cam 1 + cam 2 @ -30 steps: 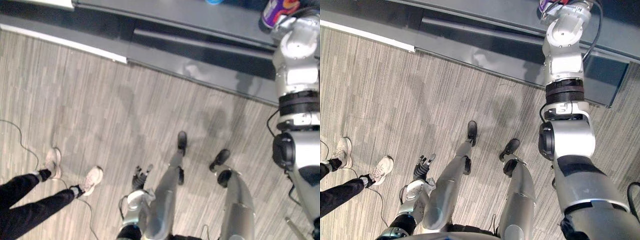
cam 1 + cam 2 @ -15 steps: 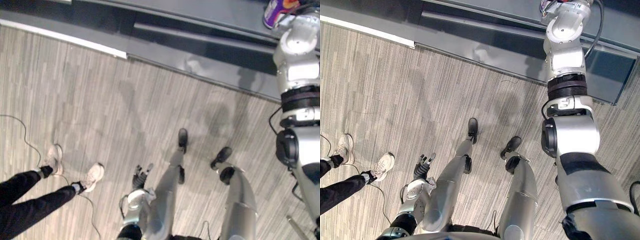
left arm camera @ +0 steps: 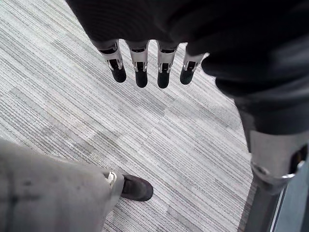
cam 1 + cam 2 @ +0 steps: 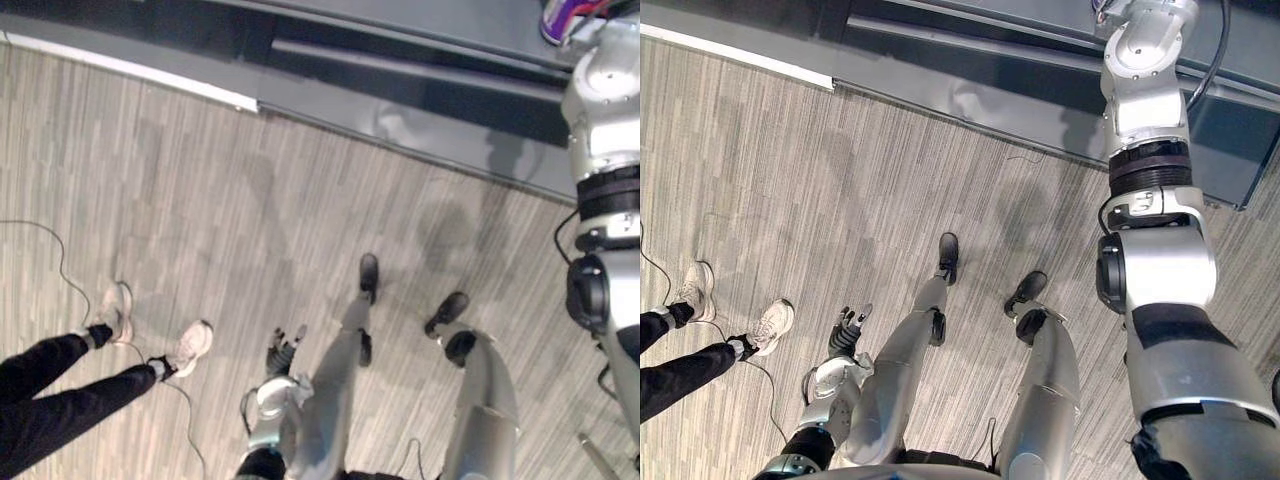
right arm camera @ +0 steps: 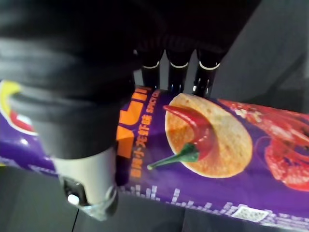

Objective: Put the gum and the chips on the shelf.

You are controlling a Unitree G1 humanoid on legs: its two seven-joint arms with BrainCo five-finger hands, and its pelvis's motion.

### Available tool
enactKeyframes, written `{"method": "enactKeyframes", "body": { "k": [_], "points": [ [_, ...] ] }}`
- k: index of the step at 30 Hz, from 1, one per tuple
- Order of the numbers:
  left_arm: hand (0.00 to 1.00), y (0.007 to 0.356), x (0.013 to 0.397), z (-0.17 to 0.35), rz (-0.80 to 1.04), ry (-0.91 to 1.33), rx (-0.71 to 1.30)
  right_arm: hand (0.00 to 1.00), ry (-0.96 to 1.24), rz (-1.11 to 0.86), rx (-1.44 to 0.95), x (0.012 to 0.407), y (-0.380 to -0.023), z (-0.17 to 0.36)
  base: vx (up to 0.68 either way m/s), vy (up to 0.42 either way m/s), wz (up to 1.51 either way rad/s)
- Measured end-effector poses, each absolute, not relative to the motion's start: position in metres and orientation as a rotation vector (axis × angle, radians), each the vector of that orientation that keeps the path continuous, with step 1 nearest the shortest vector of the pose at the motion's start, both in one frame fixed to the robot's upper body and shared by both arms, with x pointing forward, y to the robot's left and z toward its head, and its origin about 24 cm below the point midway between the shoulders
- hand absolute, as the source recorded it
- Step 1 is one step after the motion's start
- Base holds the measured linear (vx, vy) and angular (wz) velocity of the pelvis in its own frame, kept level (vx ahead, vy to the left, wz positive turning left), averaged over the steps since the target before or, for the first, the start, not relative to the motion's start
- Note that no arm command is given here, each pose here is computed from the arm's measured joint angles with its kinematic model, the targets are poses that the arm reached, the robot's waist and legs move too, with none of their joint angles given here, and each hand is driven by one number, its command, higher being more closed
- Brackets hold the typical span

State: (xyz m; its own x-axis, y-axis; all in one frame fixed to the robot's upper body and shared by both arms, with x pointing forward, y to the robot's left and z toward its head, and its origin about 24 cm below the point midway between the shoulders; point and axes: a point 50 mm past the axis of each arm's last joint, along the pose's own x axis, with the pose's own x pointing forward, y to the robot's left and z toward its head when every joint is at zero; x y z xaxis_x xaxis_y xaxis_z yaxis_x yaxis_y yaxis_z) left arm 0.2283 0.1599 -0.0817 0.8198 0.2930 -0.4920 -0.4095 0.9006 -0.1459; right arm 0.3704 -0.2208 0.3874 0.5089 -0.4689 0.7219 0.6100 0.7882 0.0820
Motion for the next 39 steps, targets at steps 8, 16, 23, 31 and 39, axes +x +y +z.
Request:
{"method": "enactKeyframes", "body": {
  "k": [8,16,23,31,39],
  "points": [
    [0.0,0.156,0.229,-0.081,0.375,0.474,-0.264,1.0,-0.849,-0.673,-0.175,0.366,-0.222,0.394,-0.02,-0.039,0.04],
    [0.0,0.156,0.229,-0.081,0.375,0.476,-0.264,1.0,-0.84,-0.681,-0.17,0.367,-0.224,0.389,-0.02,-0.027,-0.01],
    [0.0,0.156,0.228,-0.082,0.376,0.481,-0.264,1.0,-0.844,-0.678,-0.169,0.368,-0.224,0.386,-0.02,-0.038,-0.01],
    [0.0,0.156,0.228,-0.082,0.377,0.48,-0.265,0.0,-0.729,-0.686,-0.2,0.379,-0.229,0.359,-0.03,-0.044,-0.04],
    [0.0,0.156,0.23,-0.081,0.375,0.477,-0.265,0.0,-0.69,-0.669,-0.192,0.384,-0.226,0.35,-0.02,-0.053,-0.05]
  ]
}}
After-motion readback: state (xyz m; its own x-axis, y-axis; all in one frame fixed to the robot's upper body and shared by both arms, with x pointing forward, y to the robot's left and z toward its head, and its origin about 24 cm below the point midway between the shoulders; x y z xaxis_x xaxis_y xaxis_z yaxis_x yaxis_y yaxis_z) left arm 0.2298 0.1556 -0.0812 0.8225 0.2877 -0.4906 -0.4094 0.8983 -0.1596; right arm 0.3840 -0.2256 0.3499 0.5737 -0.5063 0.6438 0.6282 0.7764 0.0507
